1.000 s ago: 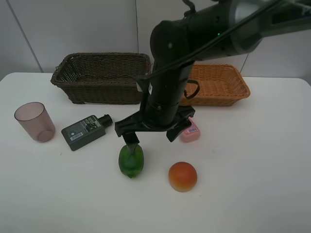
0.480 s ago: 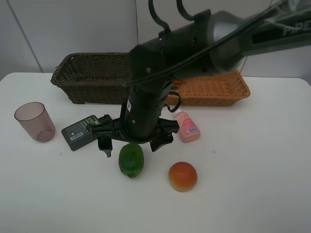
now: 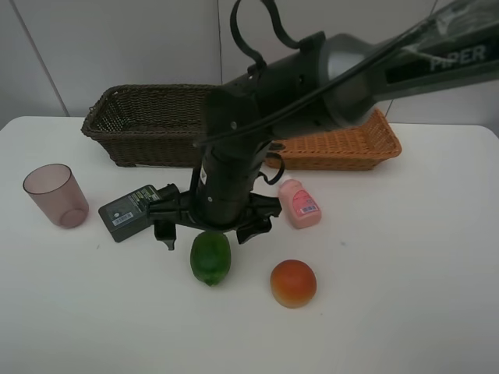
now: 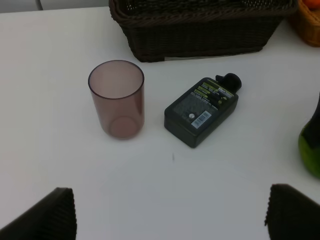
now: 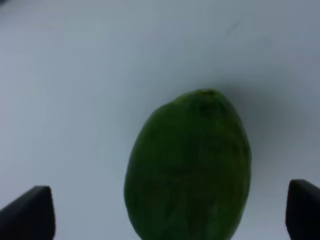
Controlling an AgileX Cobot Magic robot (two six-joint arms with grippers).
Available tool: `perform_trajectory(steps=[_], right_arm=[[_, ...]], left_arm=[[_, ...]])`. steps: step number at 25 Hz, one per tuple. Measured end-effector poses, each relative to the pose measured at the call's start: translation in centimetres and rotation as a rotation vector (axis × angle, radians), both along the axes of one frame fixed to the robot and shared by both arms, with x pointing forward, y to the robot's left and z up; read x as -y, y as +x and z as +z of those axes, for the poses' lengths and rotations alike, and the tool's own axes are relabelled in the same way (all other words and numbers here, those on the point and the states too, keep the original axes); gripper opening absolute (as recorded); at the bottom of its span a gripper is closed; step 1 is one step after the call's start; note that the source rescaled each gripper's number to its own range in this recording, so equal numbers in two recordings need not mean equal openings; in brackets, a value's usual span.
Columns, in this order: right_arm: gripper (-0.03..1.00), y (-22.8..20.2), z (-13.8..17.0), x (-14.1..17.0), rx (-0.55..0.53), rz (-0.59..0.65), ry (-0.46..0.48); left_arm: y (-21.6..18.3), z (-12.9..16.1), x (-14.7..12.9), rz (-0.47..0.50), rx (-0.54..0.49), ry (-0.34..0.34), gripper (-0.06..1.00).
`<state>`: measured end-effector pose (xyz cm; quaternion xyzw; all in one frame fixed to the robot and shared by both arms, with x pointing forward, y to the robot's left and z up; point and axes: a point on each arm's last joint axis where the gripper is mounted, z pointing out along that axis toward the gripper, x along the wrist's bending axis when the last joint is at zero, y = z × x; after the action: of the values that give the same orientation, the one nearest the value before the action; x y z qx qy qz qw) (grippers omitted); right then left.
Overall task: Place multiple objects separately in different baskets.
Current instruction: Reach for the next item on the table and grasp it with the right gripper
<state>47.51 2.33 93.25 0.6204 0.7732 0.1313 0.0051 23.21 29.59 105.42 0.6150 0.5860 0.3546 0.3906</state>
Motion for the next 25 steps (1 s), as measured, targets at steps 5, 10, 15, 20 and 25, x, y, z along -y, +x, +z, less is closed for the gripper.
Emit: perform_trajectory(steps=[5,10,15,20,25], right_arm=[[1.00,0.2,-0.8,-0.3,0.007,-0.001,0.010],[1.00,0.5,-2.3,-0.6,0.004,0.006,-0.011],[1.00,0.8,-3.1,-0.5,0.029,0.036,-0.044],[1.00,0.9,-4.1,-0.5,0.023,0.045,-0.068],[0.99,0.9,-4.4,-0.5,0.018,0.045,-0.076]], left_arm=[[0.0,0.0,0.0,0.000,0.000,0.000,0.98],[0.0,0.0,0.0,0.000,0.000,0.000,0.98],[0.0,0.0,0.0,0.000,0.000,0.000,0.98],[0.0,0.0,0.0,0.000,0.000,0.000,0.98],[0.0,0.0,0.0,0.000,0.000,0.000,0.98]])
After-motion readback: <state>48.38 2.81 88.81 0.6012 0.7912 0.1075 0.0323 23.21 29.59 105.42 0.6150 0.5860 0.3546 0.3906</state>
